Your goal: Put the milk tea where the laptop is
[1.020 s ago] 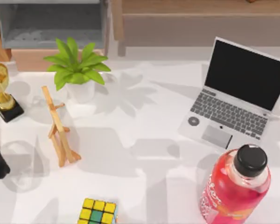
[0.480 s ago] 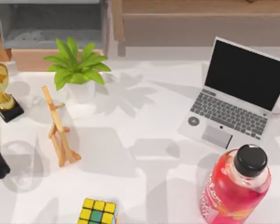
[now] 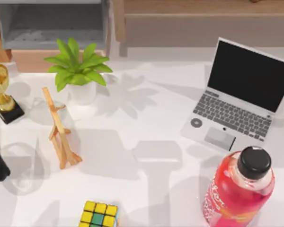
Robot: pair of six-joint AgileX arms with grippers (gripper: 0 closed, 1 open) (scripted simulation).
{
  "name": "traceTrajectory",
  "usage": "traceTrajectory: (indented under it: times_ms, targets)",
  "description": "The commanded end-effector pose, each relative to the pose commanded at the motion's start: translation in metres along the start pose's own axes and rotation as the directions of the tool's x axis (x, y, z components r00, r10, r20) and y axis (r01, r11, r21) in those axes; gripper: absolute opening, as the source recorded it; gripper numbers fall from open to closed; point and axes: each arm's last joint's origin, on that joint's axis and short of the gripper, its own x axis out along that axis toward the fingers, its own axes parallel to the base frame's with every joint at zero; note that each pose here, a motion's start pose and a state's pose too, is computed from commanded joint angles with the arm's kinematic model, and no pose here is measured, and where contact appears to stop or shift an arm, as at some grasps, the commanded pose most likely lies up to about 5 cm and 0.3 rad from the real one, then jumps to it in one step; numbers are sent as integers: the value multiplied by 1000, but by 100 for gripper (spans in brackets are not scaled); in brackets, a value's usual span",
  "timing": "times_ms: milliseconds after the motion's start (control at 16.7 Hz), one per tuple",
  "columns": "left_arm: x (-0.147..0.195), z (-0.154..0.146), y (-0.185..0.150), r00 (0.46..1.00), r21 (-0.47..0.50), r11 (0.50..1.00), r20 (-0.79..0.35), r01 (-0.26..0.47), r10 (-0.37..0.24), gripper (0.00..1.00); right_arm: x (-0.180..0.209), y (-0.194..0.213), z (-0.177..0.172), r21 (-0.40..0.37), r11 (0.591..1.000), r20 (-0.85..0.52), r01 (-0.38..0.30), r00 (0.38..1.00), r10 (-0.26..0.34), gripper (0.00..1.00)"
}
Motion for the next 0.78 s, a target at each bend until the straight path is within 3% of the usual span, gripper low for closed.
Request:
traceTrajectory:
  times_ms: [180, 780]
  targets:
    - [0, 0, 0, 1000, 0, 1000, 0, 0, 0, 100, 0, 0, 0, 0, 1000, 0, 0, 1000, 0, 0]
    - [0, 0, 0, 1000, 0, 1000, 0, 0, 0, 100, 0, 0, 0, 0, 1000, 0, 0, 1000, 0, 75]
